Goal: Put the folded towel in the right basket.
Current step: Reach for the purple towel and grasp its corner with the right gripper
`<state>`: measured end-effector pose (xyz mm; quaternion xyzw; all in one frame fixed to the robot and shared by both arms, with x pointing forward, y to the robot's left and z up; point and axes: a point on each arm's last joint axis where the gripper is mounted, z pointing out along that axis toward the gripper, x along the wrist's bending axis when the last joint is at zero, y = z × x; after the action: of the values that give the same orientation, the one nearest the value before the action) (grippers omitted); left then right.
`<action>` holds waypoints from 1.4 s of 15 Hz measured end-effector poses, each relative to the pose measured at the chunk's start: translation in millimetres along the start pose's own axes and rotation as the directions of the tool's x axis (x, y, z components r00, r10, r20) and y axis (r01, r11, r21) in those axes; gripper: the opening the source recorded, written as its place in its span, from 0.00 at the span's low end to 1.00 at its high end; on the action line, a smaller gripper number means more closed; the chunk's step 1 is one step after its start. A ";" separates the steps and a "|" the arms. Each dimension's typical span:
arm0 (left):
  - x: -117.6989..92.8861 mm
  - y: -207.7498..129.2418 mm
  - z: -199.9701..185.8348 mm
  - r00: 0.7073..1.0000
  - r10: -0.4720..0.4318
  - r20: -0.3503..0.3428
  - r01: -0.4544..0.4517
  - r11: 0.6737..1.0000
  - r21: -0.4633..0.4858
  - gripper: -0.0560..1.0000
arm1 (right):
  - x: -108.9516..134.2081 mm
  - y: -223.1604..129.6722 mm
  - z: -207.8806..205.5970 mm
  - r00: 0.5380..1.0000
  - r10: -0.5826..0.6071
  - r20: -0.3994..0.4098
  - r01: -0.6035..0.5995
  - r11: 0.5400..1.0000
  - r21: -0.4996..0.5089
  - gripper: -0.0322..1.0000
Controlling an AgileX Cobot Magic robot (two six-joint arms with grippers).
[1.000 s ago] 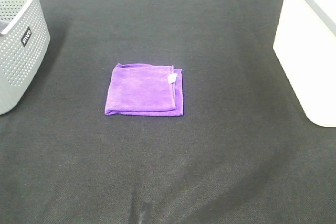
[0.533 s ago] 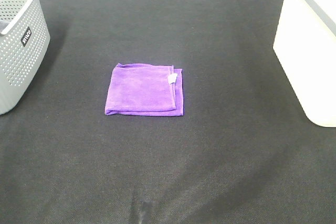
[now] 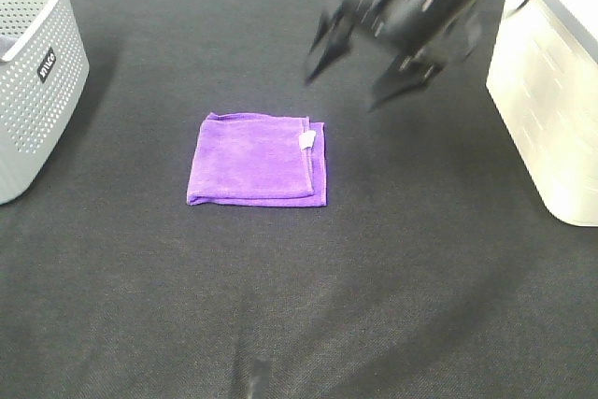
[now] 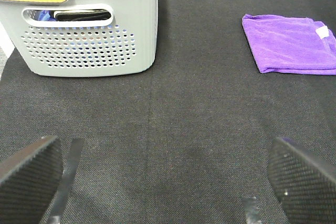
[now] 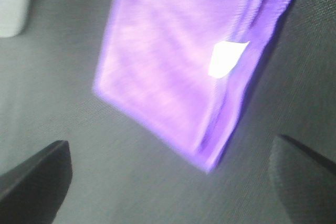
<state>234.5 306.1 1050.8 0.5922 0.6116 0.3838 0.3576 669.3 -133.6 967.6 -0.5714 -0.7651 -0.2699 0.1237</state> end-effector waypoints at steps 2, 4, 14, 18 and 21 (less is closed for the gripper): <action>0.0 0.0 0.0 1.000 0.000 0.000 0.000 1.000 0.000 0.99 | -26.2 6.8 44.9 1.000 0.031 0.003 -0.031 0.998 0.051 0.96; 0.0 0.0 0.0 1.000 0.000 0.000 0.000 1.000 0.000 0.99 | -32.7 7.2 56.2 0.999 0.039 0.004 -0.039 0.997 0.065 0.96; 0.0 0.0 0.0 1.000 0.000 0.000 0.000 1.000 0.000 0.99 | -47.9 3.1 96.7 0.994 0.103 -0.031 -0.100 0.990 0.102 0.95; 0.0 0.0 0.0 1.000 0.000 0.000 0.000 1.000 0.000 0.99 | -6.4 -2.1 135.4 0.998 0.039 -0.040 -0.036 0.997 0.069 0.88; 0.0 0.0 0.0 1.000 0.000 0.000 0.000 1.000 0.000 0.99 | 13.7 -6.0 152.6 1.000 -0.012 -0.021 0.013 0.999 0.034 0.71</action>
<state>234.5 306.1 1050.8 0.5922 0.6116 0.3838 0.3576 677.6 -39.1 847.2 -0.5615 -0.7719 -0.2633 0.1397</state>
